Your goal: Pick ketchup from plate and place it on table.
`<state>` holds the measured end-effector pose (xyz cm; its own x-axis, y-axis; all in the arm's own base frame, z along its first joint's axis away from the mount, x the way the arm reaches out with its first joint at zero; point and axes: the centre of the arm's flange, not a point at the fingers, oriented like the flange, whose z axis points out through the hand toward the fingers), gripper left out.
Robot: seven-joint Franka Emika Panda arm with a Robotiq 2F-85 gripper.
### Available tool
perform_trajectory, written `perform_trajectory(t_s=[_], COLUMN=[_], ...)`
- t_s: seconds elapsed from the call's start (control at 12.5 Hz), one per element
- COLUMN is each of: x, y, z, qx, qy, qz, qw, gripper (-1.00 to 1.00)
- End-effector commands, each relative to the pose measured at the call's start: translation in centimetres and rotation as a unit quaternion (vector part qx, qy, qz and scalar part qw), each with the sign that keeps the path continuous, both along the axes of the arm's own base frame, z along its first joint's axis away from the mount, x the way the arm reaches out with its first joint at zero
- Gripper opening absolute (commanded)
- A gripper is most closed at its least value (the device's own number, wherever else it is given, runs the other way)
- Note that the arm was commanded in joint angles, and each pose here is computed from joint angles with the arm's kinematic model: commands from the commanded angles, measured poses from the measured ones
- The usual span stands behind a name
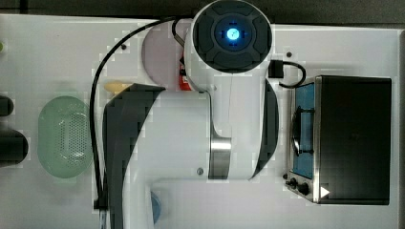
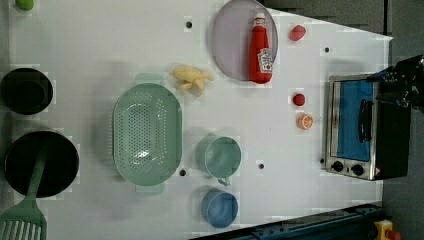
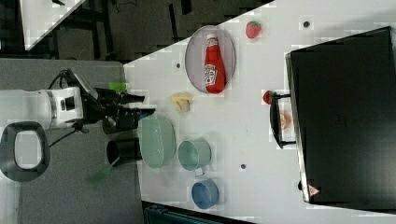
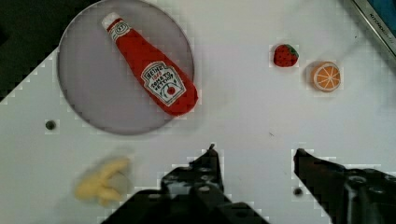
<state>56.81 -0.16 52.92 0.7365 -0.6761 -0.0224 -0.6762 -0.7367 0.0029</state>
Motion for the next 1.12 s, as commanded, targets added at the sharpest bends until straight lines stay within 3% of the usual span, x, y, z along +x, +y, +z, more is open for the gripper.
perform_trajectory(t_s=[0.08,0.24,0.64,1.12], x=[-8.3,-7.5,-3.1,1.9], y=[-0.6,-0.4,0.0,2.4], z=[6.2,5.0,-2.3,-12.7], qx=[-0.003,0.0,0.015,0.035], qy=[0.018,0.028,0.06,0.058], qz=[-0.034,-0.002,0.108,0.23], qw=[0.999,1.0,0.992,0.971], gripper=[0.59,0.99,1.0,1.0])
